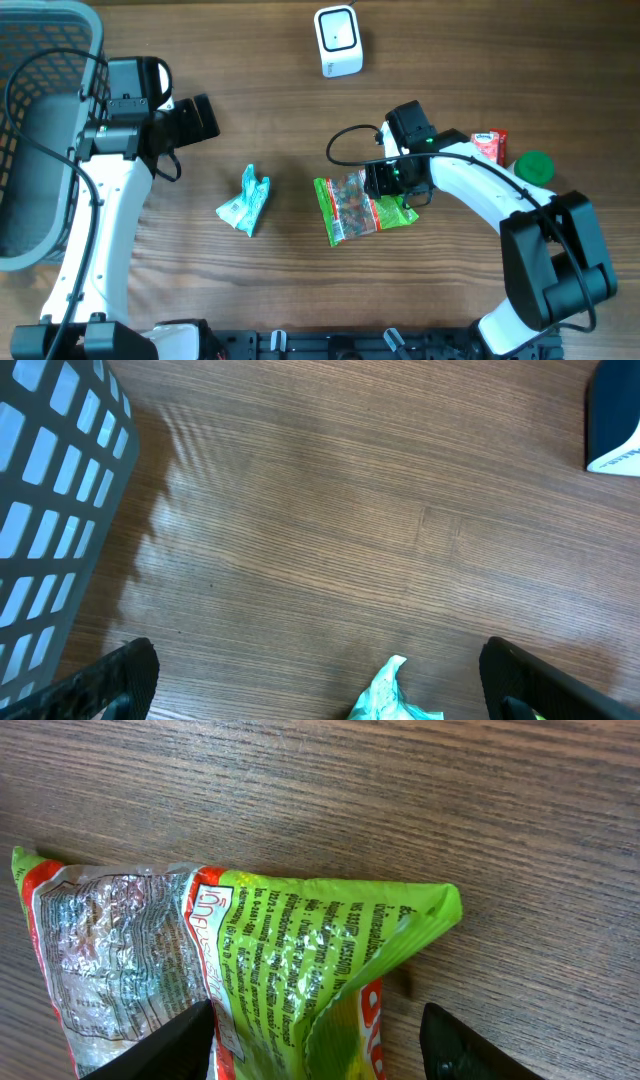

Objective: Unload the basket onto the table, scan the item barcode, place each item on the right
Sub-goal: 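Bring the left gripper to the green bag's left end and grasp it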

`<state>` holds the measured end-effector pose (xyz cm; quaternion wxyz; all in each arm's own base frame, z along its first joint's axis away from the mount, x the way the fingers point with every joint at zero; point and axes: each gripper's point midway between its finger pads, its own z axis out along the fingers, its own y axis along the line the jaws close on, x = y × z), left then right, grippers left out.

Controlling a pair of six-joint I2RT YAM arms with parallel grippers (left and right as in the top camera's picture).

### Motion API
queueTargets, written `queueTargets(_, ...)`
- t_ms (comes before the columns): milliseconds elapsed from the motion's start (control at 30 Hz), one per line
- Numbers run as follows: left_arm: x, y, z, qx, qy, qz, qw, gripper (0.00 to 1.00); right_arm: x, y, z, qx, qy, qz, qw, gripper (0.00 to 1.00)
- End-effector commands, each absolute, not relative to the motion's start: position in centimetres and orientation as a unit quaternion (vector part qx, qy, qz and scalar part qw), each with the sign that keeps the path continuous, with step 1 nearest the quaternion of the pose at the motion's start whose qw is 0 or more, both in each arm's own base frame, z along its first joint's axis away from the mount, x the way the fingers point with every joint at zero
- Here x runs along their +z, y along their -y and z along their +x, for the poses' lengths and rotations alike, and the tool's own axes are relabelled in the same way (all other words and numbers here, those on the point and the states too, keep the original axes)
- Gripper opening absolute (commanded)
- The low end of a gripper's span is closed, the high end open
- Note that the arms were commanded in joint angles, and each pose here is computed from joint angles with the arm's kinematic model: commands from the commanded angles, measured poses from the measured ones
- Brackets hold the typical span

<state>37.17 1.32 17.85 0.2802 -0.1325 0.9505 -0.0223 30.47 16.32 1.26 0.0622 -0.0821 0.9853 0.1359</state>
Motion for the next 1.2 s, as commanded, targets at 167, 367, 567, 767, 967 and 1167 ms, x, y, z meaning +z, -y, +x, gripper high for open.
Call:
queueTargets(167, 18.8, -1.6, 37.5, -0.019, -0.947, -0.129, 0.294, 1.0, 1.3, -15.9, 30.2, 0.124, -0.987, -0.084, 0.064, 0.67)
queueTargets(367, 22.5, -3.1, 41.6, 0.015, -0.907, -0.126, 0.402, 1.0, 1.3, -15.9, 30.1, 0.124, -0.987, -0.083, 0.063, 0.67)
queueTargets(567, 21.4, 2.8, 40.2, -0.156, -0.919, -0.112, 0.344, 1.0, 1.3, -15.9, 30.1, 0.126, -0.987, -0.082, 0.062, 0.67)
queueTargets(767, 17.0, 10.9, 34.7, -0.293, -0.93, -0.137, 0.174, 0.04, 1.4, -16.3, 29.9, 0.136, -0.985, -0.084, 0.059, 0.7)
queueTargets(967, 9.0, 19.8, 29.3, -0.264, -0.957, -0.078, 0.089, 0.04, 1.6, -16.7, 28.9, 0.17, -0.982, -0.077, 0.03, 0.7)
queueTargets(1167, 3.9, 23.1, 27.6, -0.242, -0.969, -0.05, 0.028, 0.04, 2.2, -16.8, 28.3, 0.221, -0.973, -0.067, 0.007, 0.7)
